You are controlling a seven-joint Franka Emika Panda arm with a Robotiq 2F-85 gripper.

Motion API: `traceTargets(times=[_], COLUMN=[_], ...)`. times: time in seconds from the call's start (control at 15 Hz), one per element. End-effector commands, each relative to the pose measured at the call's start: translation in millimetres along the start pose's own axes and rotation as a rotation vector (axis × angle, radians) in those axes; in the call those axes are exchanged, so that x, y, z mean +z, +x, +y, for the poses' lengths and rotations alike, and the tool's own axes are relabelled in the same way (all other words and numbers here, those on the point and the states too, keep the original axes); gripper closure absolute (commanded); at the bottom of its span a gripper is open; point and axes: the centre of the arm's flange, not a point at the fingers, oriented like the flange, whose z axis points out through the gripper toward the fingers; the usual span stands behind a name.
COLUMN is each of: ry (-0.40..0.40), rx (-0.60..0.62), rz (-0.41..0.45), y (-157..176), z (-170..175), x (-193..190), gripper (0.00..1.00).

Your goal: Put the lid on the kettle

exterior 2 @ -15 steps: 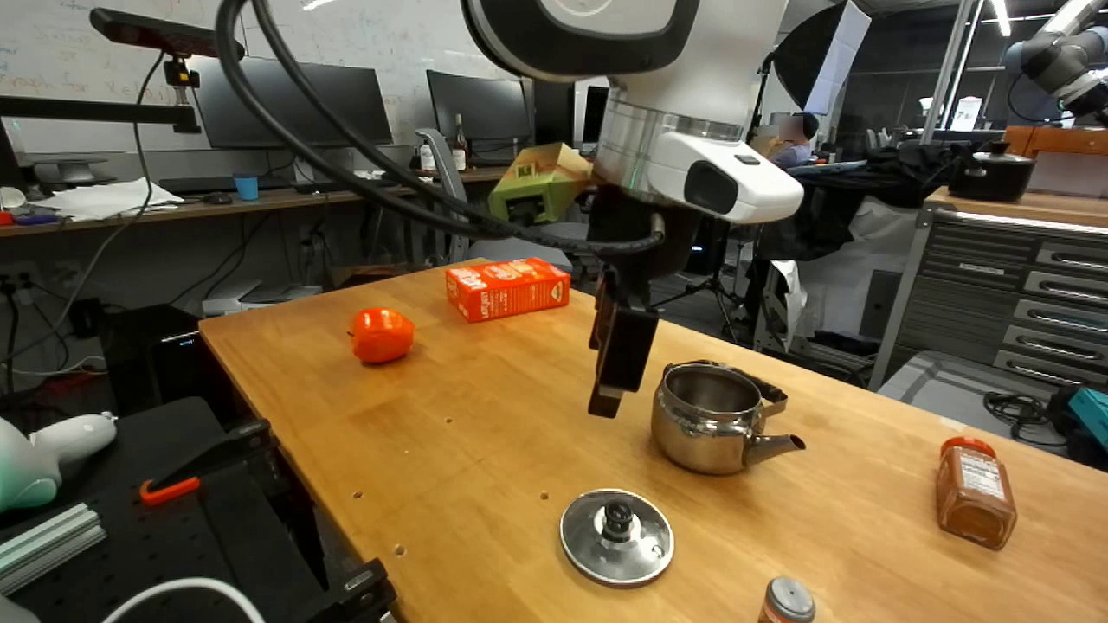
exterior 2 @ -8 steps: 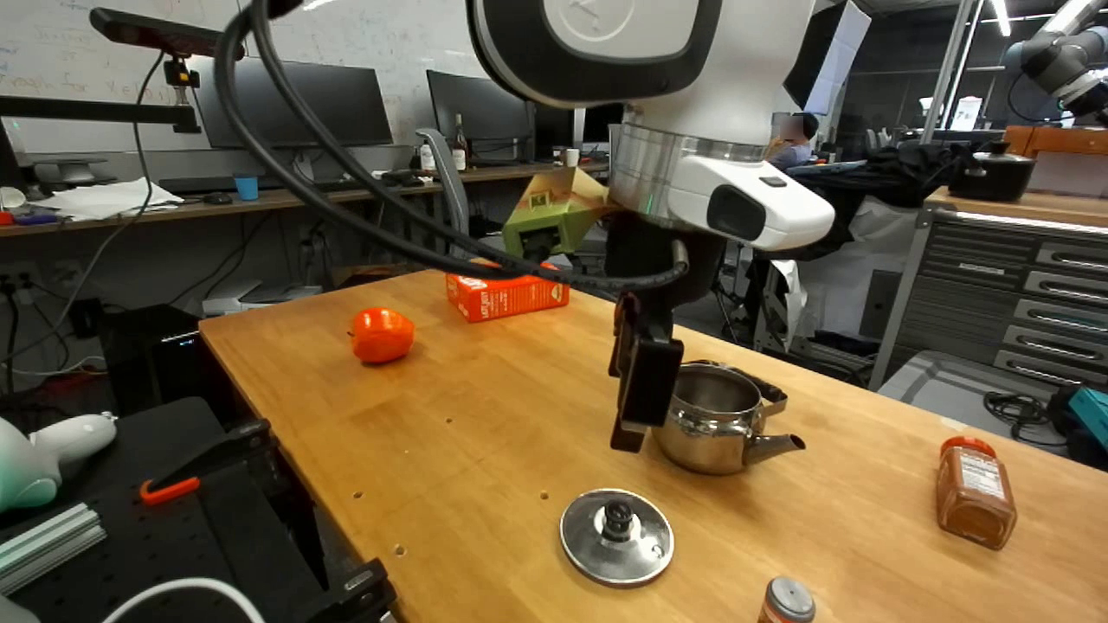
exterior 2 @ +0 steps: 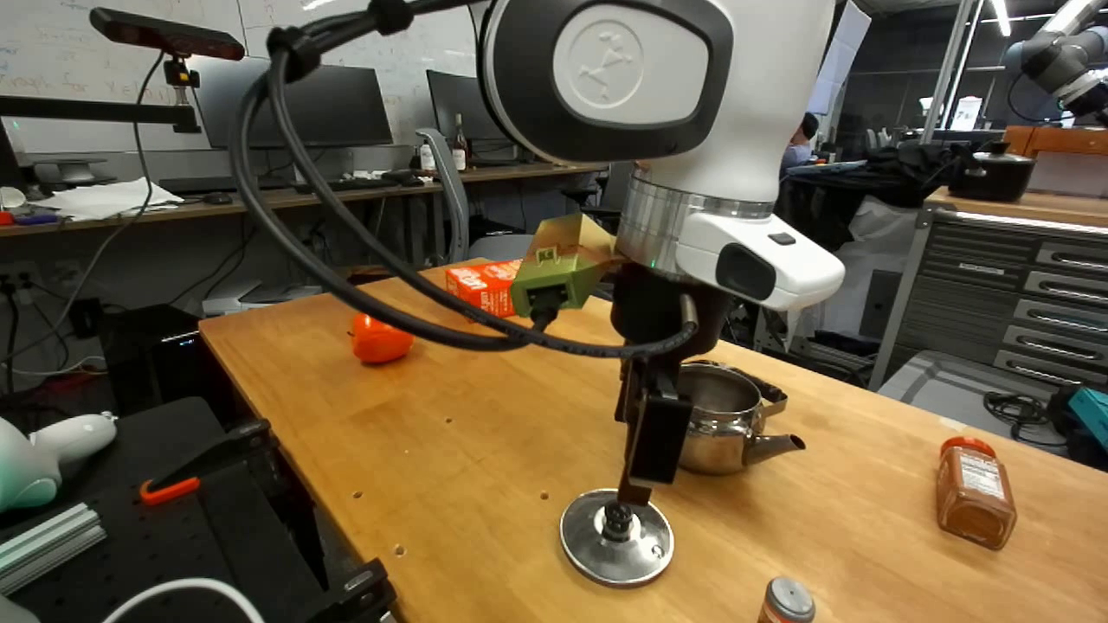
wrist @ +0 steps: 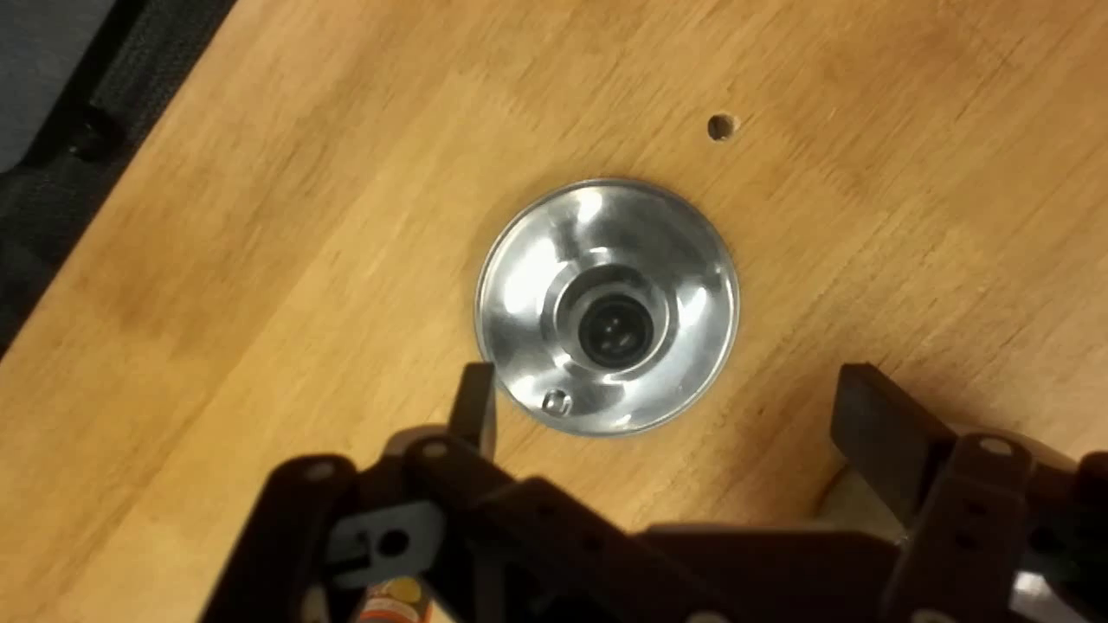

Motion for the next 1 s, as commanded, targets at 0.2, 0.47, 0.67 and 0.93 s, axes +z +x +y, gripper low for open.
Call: traceTargets(times=[0.2,0.47,0.67,0.93], ry=[-0.028,-0.040,-0.049,-0.061], rx=[0.002,0.003,0.005,0.004], rz=[0.006,-0.020,-0.033,-0.063], y=[15.2,17.4,18.3,17.2], z=[-0.2,-2.5,-2.3,-4.0], x=[12.4,22.5,28.6,38.9], gripper=[0.00,0.00,0.00,0.00])
